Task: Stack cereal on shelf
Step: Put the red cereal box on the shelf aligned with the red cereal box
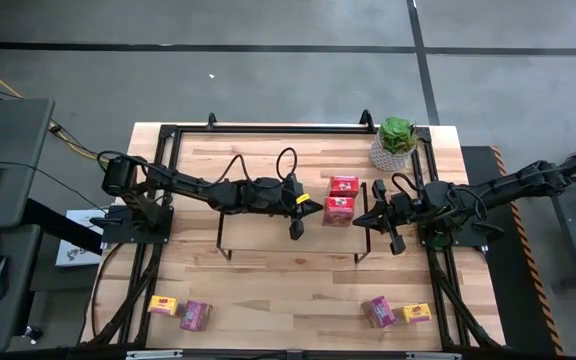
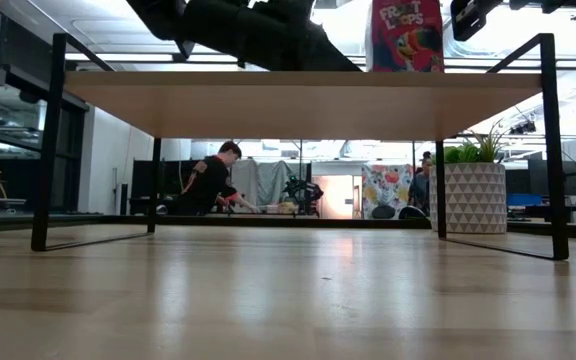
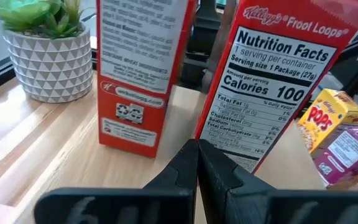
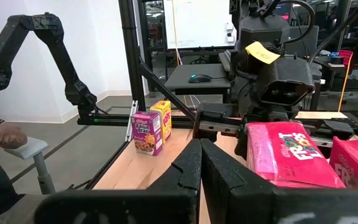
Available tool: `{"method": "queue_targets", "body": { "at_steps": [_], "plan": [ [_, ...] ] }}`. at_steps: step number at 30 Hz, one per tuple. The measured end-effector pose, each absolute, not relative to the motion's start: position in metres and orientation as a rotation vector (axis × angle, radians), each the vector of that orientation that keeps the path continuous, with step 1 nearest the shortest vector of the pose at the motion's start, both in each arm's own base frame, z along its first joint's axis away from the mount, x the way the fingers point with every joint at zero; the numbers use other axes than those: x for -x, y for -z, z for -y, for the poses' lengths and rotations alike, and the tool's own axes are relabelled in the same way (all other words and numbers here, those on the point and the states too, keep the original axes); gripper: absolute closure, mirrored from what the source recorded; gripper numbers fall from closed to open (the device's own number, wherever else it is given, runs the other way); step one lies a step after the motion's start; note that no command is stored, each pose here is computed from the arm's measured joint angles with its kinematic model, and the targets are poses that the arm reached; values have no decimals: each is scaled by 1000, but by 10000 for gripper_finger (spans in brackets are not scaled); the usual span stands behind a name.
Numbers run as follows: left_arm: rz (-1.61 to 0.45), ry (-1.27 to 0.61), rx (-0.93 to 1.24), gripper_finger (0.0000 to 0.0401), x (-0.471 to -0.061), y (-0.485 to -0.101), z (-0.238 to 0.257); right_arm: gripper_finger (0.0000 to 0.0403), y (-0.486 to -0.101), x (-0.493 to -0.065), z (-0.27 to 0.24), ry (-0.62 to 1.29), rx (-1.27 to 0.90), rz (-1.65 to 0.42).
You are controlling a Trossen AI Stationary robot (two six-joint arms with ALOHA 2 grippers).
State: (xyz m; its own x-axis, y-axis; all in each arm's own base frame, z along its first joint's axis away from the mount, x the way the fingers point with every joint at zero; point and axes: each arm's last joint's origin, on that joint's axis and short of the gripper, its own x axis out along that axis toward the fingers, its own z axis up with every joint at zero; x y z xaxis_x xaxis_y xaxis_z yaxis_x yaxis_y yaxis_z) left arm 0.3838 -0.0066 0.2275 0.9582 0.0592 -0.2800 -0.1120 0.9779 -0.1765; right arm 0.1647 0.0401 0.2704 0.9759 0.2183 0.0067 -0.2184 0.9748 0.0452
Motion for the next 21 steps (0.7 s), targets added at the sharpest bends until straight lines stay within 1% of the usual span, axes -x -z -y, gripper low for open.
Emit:
{"method": "queue_targets", "body": {
  "at_steps": [7,21],
  "plan": [
    [-252,-74,192,401,-384,-230,11,403,-270,-165,-40,-220,-46,2],
    [-200,-91,197,401,-386,-235,2,403,-270,-165,-40,-221,-46,2]
  ]
}}
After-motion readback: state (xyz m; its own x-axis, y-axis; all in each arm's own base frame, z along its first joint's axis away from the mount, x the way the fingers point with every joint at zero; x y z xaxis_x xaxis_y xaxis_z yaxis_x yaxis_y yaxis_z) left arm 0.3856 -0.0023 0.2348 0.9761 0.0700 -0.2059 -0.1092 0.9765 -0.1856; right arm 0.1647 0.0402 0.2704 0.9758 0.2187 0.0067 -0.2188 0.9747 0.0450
